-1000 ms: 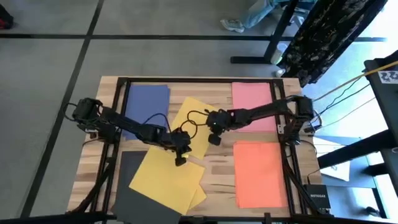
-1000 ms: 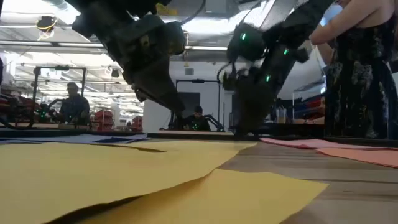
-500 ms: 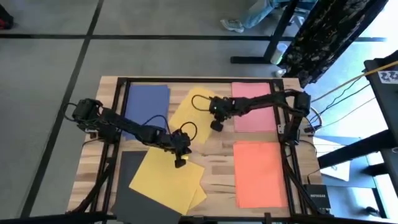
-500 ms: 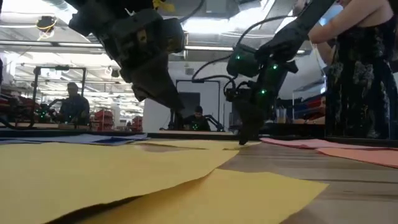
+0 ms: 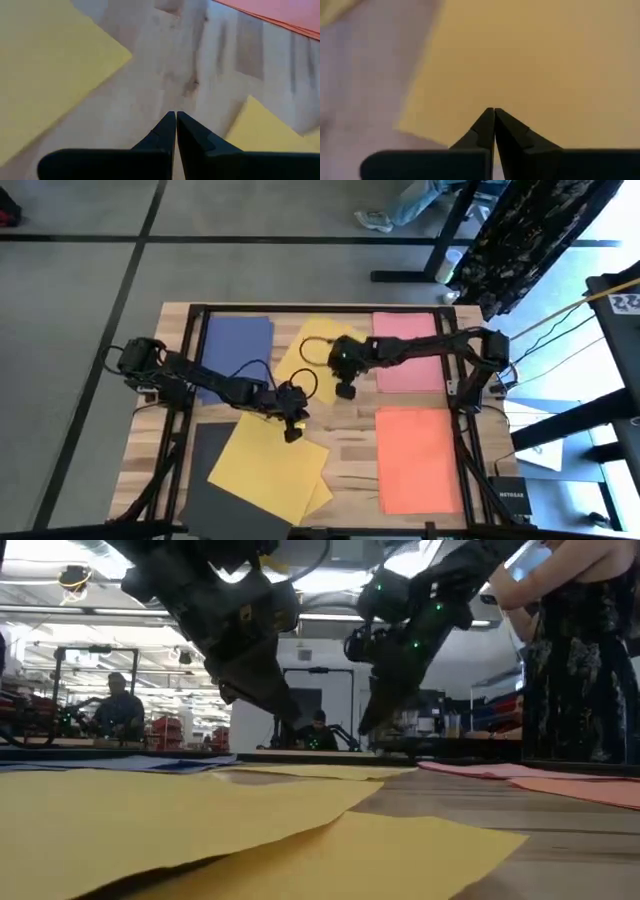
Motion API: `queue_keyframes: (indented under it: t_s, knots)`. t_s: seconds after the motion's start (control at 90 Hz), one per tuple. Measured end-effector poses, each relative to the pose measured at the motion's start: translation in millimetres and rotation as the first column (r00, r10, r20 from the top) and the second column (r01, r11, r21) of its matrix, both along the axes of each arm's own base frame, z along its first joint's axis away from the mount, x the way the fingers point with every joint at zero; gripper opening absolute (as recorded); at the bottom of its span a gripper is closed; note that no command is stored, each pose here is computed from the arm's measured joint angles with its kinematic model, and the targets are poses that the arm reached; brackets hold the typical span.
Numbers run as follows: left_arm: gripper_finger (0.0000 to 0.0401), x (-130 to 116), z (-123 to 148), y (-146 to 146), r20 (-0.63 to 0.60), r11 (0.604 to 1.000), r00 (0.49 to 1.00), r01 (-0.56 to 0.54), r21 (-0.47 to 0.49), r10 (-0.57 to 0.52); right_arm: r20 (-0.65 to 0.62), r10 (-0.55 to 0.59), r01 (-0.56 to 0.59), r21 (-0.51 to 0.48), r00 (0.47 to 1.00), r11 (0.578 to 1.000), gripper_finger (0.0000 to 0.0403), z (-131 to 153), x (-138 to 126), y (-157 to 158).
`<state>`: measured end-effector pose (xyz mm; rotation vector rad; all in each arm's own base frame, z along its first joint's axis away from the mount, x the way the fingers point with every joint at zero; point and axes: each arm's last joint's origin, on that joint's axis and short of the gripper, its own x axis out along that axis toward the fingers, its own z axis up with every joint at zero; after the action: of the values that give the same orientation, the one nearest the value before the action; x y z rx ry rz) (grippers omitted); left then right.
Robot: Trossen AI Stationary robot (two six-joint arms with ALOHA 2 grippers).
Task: Organize paper
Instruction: Move the yellow paper to the top center of the table
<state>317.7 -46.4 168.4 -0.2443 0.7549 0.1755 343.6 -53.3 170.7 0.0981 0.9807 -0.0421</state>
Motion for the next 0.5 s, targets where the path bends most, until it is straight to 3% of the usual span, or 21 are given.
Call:
queue_keyframes:
  t_s: [0.211, 0.5]
  knots:
    - [0.0000, -3, 8, 2, 0.101, 1.000, 0.995, -0.010, -0.019, 0.012, 0.060, 0.045, -0.043, -0.032, 0.997, 0.999, 0.0000, -13, 11, 45]
    - [0.0000, -43, 19, 14, 0.256, 0.999, 0.967, -0.005, -0.051, 0.017, 0.027, -0.030, 0.032, -0.079, 0.999, 0.996, 0.0000, -39, 17, 49]
